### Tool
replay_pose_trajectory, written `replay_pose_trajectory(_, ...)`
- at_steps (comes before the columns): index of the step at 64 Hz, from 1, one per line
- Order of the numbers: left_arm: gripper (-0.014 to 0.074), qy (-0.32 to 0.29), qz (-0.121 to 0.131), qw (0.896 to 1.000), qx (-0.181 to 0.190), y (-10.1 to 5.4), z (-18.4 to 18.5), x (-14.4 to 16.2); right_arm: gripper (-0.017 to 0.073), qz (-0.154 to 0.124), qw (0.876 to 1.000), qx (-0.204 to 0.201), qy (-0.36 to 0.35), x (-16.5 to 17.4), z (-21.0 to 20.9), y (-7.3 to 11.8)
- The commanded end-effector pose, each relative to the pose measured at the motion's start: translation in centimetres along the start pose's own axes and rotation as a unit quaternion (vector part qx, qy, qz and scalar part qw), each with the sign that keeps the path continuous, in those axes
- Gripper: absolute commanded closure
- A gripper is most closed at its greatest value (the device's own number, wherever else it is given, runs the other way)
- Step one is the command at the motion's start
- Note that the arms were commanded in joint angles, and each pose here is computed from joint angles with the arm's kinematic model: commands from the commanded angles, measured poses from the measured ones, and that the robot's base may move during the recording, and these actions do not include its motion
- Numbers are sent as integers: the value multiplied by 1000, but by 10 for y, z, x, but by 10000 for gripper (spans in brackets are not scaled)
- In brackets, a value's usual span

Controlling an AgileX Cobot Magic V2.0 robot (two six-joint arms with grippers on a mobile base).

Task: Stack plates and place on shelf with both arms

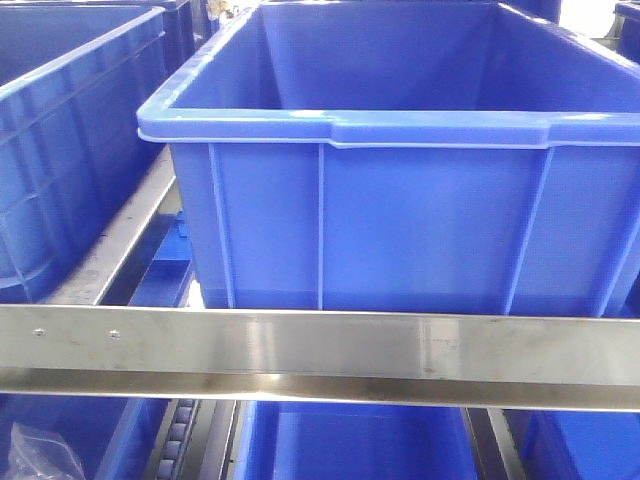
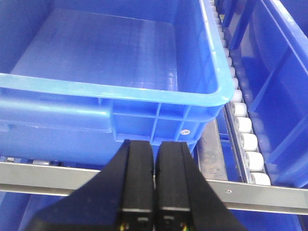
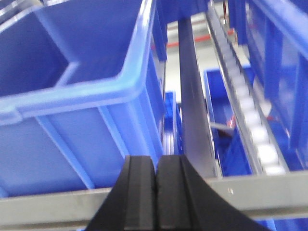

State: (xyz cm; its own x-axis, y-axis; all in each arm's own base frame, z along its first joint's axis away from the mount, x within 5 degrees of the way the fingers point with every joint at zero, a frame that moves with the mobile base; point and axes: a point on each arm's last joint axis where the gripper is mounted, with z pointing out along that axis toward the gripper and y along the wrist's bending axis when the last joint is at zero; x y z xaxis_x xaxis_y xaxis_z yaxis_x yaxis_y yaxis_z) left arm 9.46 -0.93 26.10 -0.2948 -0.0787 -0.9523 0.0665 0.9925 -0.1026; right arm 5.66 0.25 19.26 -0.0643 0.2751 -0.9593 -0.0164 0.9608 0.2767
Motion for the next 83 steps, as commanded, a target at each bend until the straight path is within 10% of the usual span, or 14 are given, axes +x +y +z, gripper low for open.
replay_pose_trajectory(1, 507, -49, -6, 999, 7, -2, -2, -16, 541, -19, 998, -6, -64, -11, -2, 1)
replay_pose_trajectory(83, 507, -49, -6, 999, 7, -2, -2, -16, 541, -42, 997, -5, -70, -12, -2, 1)
